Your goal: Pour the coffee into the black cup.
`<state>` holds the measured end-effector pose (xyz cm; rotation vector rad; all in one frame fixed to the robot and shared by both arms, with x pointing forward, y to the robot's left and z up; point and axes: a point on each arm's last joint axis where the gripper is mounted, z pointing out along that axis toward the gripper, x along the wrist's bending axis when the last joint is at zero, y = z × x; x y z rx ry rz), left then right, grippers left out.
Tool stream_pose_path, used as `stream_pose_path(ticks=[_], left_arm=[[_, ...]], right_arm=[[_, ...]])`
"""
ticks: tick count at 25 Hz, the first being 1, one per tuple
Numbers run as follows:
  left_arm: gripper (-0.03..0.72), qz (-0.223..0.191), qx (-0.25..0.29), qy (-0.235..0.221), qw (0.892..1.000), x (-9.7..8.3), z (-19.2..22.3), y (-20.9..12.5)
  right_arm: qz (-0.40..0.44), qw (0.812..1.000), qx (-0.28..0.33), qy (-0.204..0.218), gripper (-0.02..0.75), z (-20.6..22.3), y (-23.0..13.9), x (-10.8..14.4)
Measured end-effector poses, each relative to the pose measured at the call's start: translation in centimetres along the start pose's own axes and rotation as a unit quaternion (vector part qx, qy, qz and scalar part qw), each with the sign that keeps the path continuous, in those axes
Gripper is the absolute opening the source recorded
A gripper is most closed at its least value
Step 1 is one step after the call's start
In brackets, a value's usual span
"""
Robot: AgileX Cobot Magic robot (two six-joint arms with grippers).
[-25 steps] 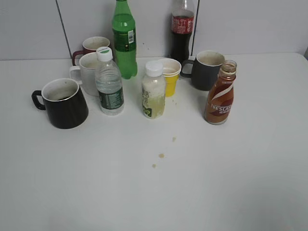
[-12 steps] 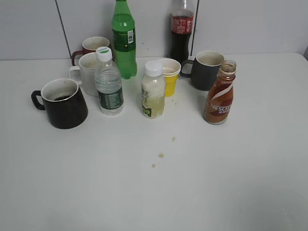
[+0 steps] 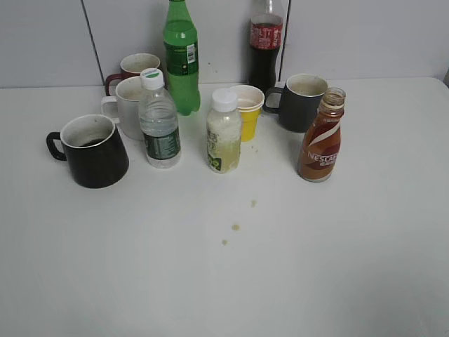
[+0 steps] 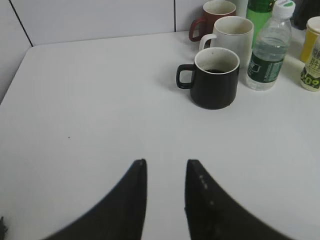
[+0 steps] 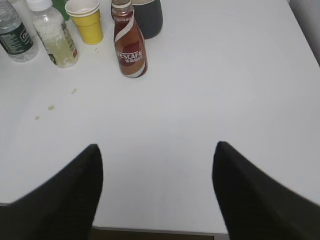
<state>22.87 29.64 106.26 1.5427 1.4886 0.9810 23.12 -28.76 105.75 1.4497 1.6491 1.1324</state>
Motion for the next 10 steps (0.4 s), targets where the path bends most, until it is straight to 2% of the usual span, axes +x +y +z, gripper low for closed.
stream_pose_path(ticks=[10], left_arm=[[0.211, 0.000, 0.000, 0.000, 1.000, 0.00, 0.00, 0.00]], right_arm=[[0.000, 1.000, 0.000, 0.000, 0.512, 0.00, 0.00, 0.00]])
